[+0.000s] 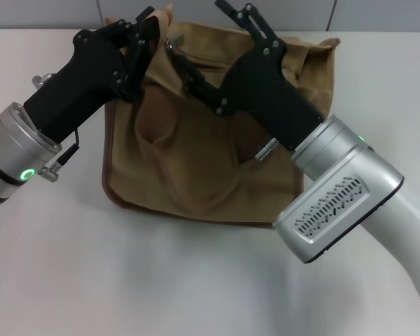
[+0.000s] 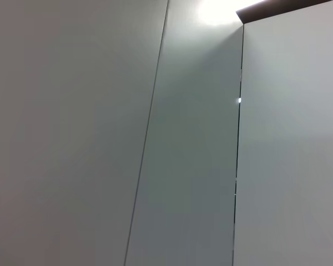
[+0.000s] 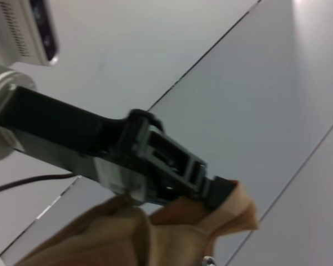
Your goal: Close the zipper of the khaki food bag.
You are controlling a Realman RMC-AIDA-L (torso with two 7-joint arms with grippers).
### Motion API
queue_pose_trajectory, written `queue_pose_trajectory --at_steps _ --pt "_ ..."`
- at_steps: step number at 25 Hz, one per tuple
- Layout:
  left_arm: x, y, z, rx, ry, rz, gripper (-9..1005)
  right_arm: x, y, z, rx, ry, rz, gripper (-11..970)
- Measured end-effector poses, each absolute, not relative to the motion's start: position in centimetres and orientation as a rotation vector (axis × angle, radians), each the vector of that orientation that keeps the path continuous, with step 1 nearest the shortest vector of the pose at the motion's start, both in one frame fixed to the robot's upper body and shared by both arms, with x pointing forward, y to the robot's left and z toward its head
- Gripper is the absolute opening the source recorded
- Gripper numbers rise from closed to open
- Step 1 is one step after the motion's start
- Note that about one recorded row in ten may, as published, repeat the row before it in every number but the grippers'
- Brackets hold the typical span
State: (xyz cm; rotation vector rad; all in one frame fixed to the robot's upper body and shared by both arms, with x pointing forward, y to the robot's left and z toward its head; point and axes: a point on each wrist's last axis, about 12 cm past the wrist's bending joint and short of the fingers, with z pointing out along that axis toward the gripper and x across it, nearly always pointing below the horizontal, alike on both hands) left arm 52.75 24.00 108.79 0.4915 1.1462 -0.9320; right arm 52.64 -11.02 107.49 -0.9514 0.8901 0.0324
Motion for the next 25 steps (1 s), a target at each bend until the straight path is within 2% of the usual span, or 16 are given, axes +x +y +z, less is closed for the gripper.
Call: queue_pose_trajectory --at_steps 25 --pt "53.35 23.57 108.55 0.494 1.182 -0.913 21 52.96 -10.86 107.7 -0.932 0.911 0.035 810"
